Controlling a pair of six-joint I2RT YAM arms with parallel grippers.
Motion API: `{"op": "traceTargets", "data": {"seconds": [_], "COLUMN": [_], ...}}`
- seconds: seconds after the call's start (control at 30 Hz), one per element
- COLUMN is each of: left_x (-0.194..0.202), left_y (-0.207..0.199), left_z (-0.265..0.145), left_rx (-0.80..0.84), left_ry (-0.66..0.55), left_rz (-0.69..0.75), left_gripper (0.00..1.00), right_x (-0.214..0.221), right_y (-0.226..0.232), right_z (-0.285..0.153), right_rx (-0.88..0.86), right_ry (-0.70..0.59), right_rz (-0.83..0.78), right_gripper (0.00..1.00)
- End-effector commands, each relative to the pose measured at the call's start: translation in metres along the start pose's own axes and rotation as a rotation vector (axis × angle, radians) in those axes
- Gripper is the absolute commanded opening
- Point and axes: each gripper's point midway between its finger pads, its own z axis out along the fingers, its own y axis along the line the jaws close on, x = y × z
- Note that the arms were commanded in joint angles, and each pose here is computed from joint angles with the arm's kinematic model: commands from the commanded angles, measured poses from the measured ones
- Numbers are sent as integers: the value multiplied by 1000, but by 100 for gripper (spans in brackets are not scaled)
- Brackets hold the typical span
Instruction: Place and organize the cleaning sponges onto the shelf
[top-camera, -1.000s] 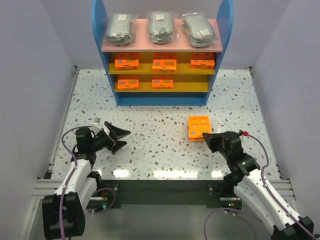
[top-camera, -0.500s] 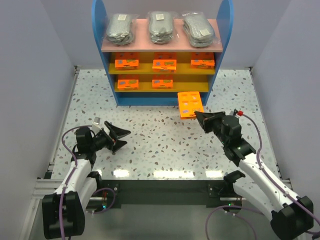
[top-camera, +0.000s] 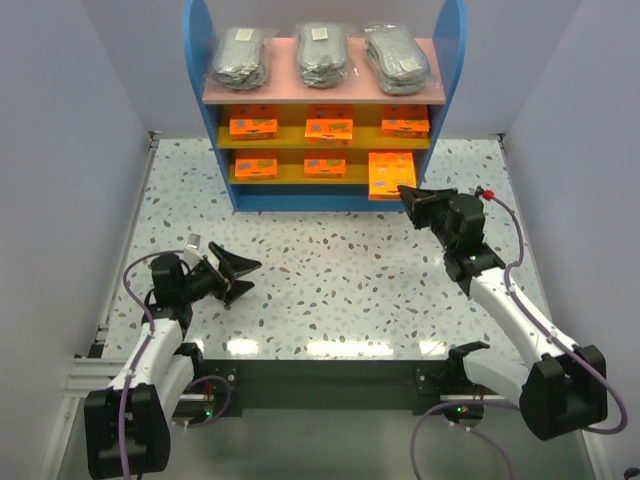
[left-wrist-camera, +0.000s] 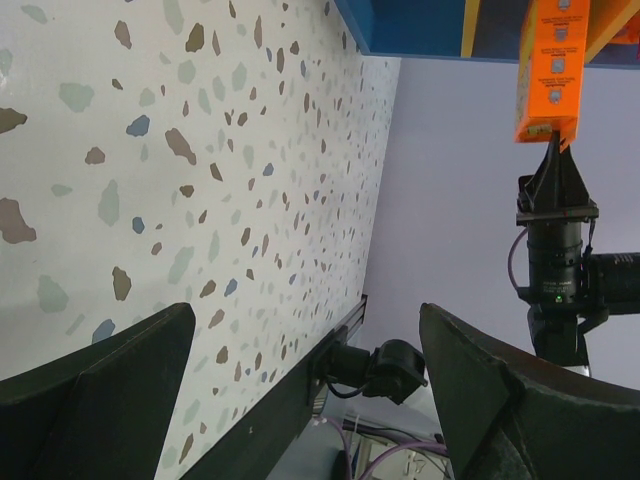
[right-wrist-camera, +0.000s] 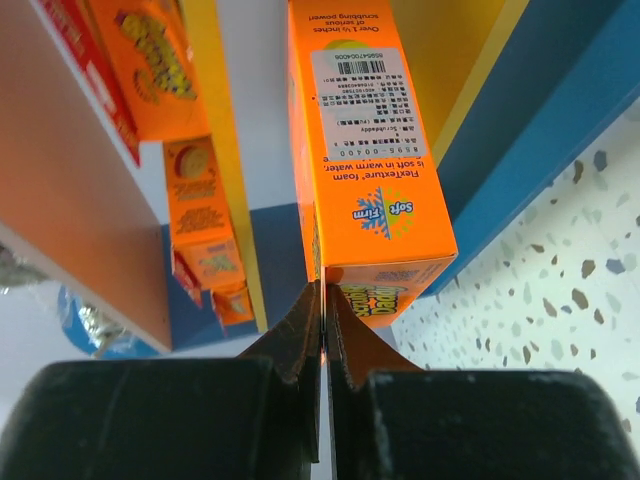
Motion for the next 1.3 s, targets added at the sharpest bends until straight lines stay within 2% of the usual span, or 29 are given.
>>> {"op": "traceTargets", "data": {"seconds": [0.0,0.3,0.57,1.1,1.2,1.23,1.27], "left_x": [-5,-6,-8,-17,-20,-20,-22], "left_y": [-15,-16,-14,-24,-27,-27,-29], "left_z": [-2,-1,-1,2,2,3,3], "left_rx": [43,41,36,56,60,57,61], "left_ry": [-6,-10,-19,-39,-41,-41,-43], "left_rz": [33,32,24,17,19,15,19], "left_gripper": [100,100,100,100,100,100,100], "right_x": [-6,-19,-28,-45,-44,-43,-43], "right_y": [33,27,-3,-16,-18,-19,-20], "right_z": [12,54,84,118,123,124,123], "right_rx": [-86,-83,9,80,85,86,83], "right_ry": [19,4,-38,-129,-121,-118,-113], "right_rz": [-16,-15,-14,-2,-2,-2,1], "right_gripper": [0,0,0,0,6,17,24]}}
